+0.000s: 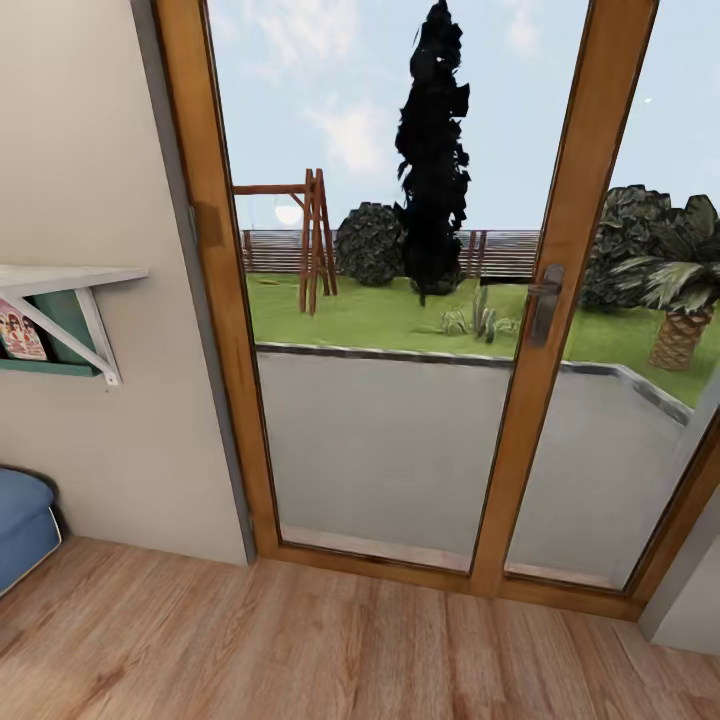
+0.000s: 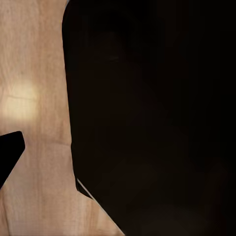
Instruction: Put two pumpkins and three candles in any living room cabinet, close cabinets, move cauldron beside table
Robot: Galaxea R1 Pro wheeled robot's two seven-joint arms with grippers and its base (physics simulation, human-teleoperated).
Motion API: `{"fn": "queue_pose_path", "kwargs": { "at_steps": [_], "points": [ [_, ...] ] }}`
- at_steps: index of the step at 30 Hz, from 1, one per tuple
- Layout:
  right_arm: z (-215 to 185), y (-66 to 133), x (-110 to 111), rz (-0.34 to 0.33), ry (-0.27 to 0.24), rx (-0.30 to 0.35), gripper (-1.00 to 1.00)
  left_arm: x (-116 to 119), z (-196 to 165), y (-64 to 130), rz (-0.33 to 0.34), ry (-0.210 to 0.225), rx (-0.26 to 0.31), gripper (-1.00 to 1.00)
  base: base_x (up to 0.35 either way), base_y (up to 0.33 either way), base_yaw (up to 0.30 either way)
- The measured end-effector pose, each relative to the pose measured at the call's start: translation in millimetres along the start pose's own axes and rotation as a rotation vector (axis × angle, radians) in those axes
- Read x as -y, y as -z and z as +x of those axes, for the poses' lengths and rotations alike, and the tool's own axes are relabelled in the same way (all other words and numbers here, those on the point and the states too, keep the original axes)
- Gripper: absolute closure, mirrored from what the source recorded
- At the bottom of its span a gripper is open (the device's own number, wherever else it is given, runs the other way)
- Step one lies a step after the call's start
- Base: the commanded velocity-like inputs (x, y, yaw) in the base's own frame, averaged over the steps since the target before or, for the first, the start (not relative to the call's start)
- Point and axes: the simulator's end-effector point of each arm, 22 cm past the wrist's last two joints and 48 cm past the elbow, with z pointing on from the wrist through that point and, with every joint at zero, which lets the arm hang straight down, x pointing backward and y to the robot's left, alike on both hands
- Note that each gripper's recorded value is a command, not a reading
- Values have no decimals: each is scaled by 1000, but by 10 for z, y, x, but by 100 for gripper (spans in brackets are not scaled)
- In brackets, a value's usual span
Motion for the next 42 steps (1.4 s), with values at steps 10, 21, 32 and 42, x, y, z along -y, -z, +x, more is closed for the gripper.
{"fn": "queue_pose_path", "kwargs": {
  "at_steps": [10,21,32,42],
  "points": [
    [-757,40,21,3,15,130,-100,48,-174,3,10,-2,40,-100,0,0,0],
    [-1370,129,23,4,13,221,-100,33,-188,4,7,3,42,-100,0,0,0],
    [-1375,130,11,3,13,223,-100,32,-199,4,7,3,44,-100,0,0,0],
    [-1374,129,15,2,13,223,-100,32,-199,4,7,3,44,-100,0,0,-62]
  ]
}}
